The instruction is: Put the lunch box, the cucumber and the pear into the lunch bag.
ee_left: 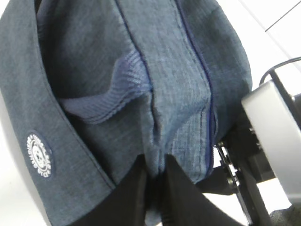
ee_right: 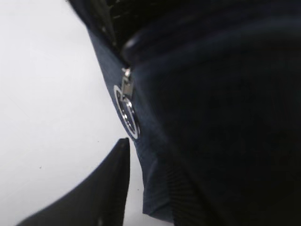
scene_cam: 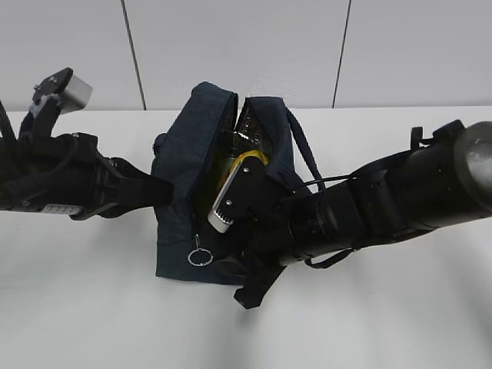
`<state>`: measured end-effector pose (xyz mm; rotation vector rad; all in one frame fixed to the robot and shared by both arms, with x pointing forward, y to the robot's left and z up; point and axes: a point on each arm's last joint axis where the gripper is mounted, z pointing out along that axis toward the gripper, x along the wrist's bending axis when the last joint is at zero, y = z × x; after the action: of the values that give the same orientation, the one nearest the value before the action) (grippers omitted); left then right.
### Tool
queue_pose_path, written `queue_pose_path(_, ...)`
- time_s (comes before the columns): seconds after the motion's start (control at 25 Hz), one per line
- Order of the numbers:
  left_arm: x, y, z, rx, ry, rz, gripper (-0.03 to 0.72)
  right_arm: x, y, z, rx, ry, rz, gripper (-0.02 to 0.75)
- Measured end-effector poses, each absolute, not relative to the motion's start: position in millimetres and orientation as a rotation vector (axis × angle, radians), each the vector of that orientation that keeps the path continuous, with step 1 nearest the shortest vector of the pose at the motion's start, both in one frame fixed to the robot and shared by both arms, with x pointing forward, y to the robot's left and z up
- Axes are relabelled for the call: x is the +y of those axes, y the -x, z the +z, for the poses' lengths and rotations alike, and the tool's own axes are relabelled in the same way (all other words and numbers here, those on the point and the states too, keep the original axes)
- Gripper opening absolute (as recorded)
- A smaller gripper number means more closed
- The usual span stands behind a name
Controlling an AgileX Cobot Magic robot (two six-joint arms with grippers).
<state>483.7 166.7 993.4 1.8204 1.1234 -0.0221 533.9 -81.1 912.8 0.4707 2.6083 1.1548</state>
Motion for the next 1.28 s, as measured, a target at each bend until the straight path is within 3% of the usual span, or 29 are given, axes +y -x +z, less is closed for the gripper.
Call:
queue_pose_path(0.52,165.2,-482.9,995.0,1.116,-1.802,-0.046,0.006,-72.8,-526.8,918.8,2.624,-0.404,1.325,0.234)
queue_pose_path(1.28,165.0,-483.4,995.6,1.111,-1.796,-0.041,0.006,-72.9,-523.2,917.2,2.666,-0.390,1.323,0.219)
